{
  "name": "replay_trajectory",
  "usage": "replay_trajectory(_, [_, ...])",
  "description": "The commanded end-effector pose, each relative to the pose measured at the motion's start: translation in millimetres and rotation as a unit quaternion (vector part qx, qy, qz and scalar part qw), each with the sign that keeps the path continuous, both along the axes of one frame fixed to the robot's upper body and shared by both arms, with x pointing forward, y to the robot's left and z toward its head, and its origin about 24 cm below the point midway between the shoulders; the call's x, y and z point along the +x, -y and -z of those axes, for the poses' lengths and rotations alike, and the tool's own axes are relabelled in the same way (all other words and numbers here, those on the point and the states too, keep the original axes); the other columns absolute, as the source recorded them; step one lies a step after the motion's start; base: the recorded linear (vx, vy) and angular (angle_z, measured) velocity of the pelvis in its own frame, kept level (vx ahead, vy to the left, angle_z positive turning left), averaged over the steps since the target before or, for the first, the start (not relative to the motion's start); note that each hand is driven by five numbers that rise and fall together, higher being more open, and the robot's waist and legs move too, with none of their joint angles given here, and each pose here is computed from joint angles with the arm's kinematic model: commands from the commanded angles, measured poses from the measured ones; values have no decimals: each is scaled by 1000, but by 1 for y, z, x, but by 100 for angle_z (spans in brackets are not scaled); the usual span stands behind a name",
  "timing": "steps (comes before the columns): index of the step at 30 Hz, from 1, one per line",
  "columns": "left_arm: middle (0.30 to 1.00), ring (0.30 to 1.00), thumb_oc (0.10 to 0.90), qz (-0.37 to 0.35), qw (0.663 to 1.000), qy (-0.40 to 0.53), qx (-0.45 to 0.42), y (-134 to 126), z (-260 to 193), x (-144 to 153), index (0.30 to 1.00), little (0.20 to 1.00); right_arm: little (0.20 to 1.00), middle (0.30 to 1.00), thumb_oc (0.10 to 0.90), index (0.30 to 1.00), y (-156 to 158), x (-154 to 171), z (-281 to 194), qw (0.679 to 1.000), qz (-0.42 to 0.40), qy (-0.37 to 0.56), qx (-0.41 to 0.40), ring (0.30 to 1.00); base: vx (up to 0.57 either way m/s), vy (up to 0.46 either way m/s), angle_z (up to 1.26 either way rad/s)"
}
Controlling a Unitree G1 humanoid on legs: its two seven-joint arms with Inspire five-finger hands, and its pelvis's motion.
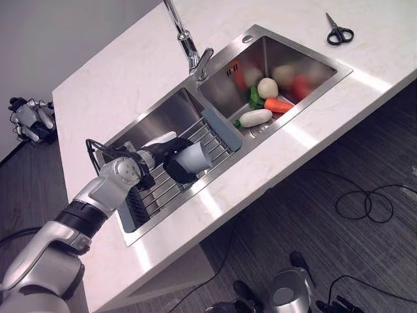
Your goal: Place the dishes in the dishwasher.
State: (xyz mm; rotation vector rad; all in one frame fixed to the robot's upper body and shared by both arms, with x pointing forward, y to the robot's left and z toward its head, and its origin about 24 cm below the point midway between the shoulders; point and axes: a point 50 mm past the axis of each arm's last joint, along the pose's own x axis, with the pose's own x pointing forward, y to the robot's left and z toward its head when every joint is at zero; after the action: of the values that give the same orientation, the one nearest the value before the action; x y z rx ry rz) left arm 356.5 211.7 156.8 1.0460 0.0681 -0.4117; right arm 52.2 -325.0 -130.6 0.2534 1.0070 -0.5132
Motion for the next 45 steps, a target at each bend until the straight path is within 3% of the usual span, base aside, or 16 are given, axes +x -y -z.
replay_trajectory(1, [300, 300, 400, -23, 996, 90, -1, -17, -38, 1, 300, 300, 900, 900, 800, 900, 12, -26, -6, 1000, 8, -4, -15, 900, 0, 0, 0])
replay_trajectory(6, [300, 300, 400, -58, 988, 138, -26, -25, -43, -1, 300, 300, 900, 900, 800, 900, 10, -28, -5, 1000, 5, -9, -13, 900, 0, 2, 1])
replay_trajectory(10, [300, 300, 400, -97, 966, 237, -10, -46, -65, -5, 300, 300, 900, 900, 800, 900, 4, -32, -1, 1000, 4, -17, -6, 900, -20, -11, 9])
replay_trajectory(16, [300, 300, 400, -139, 904, 403, 11, -71, -120, -28, 300, 300, 900, 900, 800, 900, -15, -31, 9, 999, -1, -27, 24, 900, -28, -41, 13])
replay_trajectory(23, [300, 300, 400, -183, 825, 534, -20, -98, -144, -62, 300, 300, 900, 900, 800, 900, -33, -34, 18, 998, 13, -41, 50, 900, -32, -44, 18])
replay_trajectory(29, [300, 300, 400, -216, 796, 559, -89, -114, -105, -92, 300, 300, 900, 900, 800, 900, -51, -39, 26, 995, 22, -63, 73, 900, -41, -38, 24])
replay_trajectory(36, [300, 300, 400, -317, 751, 557, -159, -111, -16, -126, 300, 300, 900, 900, 800, 900, -75, -21, 32, 991, -77, -78, 83, 900, -39, -13, 45])
replay_trajectory(40, [300, 300, 400, -344, 726, 574, -159, -113, -3, -145, 300, 300, 900, 900, 800, 900, -79, -7, 32, 985, -135, -76, 83, 900, -28, 15, 49])
replay_trajectory(45, [300, 300, 400, -346, 711, 585, -181, -112, -1, -155, 300, 300, 900, 900, 800, 900, -74, 0, 30, 985, -142, -68, 75, 900, -73, 108, 99])
